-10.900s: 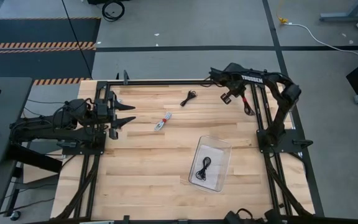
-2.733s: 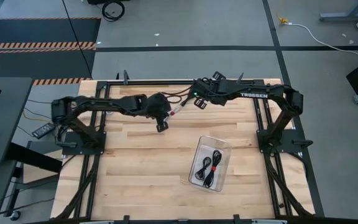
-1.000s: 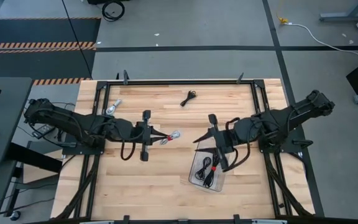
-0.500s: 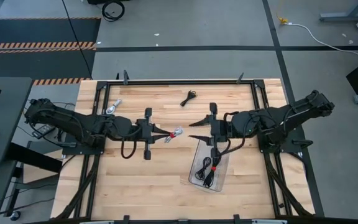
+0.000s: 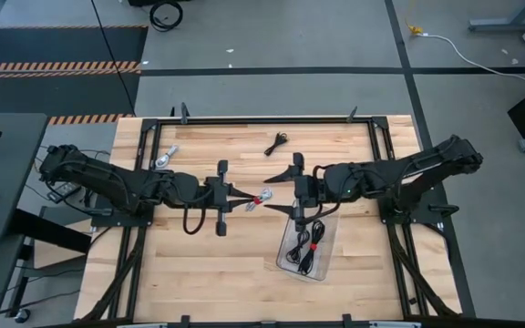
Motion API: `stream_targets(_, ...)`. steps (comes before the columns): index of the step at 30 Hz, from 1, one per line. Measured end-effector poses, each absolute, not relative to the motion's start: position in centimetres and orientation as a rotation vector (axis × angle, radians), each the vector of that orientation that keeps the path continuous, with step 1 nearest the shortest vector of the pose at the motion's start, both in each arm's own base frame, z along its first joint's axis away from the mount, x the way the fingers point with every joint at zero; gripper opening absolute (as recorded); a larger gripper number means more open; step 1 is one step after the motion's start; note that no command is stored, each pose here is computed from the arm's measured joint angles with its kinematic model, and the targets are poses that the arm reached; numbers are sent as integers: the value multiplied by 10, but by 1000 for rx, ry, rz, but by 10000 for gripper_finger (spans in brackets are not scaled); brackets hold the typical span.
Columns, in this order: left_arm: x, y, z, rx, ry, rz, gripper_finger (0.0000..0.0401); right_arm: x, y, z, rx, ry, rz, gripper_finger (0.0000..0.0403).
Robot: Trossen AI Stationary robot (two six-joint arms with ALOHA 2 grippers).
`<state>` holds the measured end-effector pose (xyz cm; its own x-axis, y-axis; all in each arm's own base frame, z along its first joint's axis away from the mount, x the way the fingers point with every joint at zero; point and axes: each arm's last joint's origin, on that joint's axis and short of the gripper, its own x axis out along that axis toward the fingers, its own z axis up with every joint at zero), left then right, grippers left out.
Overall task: Pick and place USB-C Cables
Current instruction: Put the right white USB charger cable into the transparent bin
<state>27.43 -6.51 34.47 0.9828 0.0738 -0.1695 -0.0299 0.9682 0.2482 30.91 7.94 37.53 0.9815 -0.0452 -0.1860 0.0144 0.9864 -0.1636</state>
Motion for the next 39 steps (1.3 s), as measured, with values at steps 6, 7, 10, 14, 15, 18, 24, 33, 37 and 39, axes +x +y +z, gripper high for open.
stream_targets(6,274,-65,344,250,185,51,9,312,79,378,-177,150,-33,291)
stream_targets(7,274,-65,344,251,189,51,9,312,79,379,-176,145,-34,288)
stream_targets(10,274,-65,344,251,189,50,9,312,79,380,-173,136,-35,270)
stream_targets(14,274,-65,344,251,191,50,9,312,79,379,-178,144,-42,221)
stream_targets(15,274,-65,344,251,191,51,9,312,79,379,-179,144,-50,203)
stream_targets(18,274,-65,343,252,193,52,9,311,79,378,-182,153,-59,146)
stream_targets(24,274,-65,343,253,197,54,9,311,79,376,-198,179,-55,22)
stream_targets(33,271,-63,337,276,272,95,51,309,77,372,-246,225,-120,15)
stream_targets(37,268,-58,330,324,350,239,88,303,75,366,-303,314,-210,15)
stream_targets(39,267,-56,327,351,389,298,106,301,74,361,-299,363,-233,19)
